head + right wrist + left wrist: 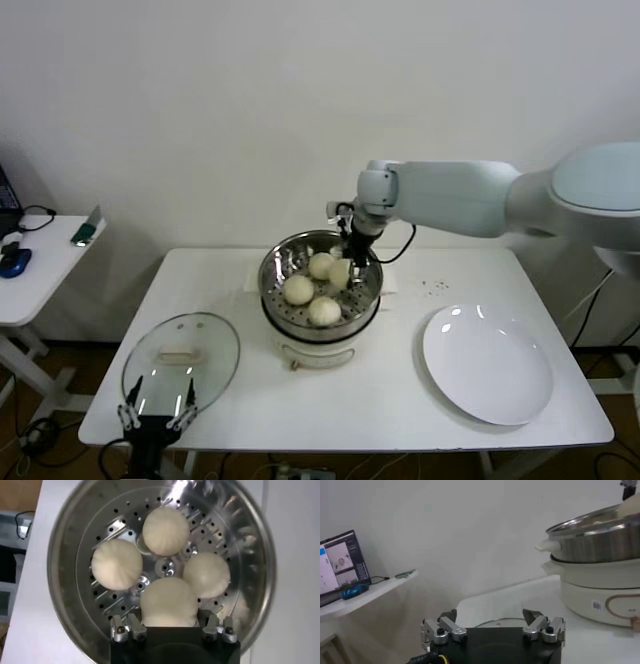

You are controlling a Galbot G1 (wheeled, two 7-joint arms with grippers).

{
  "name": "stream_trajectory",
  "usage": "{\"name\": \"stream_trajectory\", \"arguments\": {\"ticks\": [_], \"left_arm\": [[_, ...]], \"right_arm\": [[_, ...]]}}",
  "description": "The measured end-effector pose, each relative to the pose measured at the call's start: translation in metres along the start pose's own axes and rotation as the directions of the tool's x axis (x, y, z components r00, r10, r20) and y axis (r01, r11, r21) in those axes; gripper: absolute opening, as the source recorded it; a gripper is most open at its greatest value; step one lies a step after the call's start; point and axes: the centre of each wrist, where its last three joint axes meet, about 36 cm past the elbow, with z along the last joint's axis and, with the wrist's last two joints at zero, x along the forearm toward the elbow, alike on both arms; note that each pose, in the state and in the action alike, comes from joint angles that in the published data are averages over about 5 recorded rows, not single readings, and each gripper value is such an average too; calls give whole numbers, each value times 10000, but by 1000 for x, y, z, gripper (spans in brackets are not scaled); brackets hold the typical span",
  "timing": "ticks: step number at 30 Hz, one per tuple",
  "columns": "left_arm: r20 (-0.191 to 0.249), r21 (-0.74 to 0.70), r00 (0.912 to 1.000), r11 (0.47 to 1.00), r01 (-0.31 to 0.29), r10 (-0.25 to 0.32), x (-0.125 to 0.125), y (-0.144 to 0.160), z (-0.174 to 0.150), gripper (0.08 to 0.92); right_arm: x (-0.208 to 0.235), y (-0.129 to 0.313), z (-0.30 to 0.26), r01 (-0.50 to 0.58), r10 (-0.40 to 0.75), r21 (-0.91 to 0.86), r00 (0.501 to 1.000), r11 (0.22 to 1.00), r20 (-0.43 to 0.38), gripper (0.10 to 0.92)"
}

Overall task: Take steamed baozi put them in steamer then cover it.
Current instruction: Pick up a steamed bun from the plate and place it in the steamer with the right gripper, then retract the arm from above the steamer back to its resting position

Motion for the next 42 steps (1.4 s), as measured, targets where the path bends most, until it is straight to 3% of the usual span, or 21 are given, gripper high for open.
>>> {"name": "stream_trajectory", "arguments": {"ticks": [8, 13, 26, 35, 42], "left_arm": [[-39, 5, 10000, 10000, -24, 24, -3, -2, 2, 823], [-28, -3, 10000, 10000, -17, 17, -4, -2, 2, 823], [-7, -51, 10000, 10000, 17, -17, -2, 0, 1, 823], [59, -88, 10000, 9999, 69, -68, -6, -2, -1, 823], [172, -159, 9996, 9996, 231, -228, -12, 1, -3, 823]], "right_arm": [[-23, 4, 2, 162, -162, 11, 9996, 9999, -223, 723], [-26, 4, 2, 152, -152, 11, 9995, 9999, -281, 807], [3, -1, 9, -41, 41, 7, 10000, 10000, 59, 823], [46, 1, 42, -647, 656, -130, 9933, 9978, 956, 823], [60, 22, 88, -1882, 1913, -357, 9542, 9815, 2299, 823]]}}
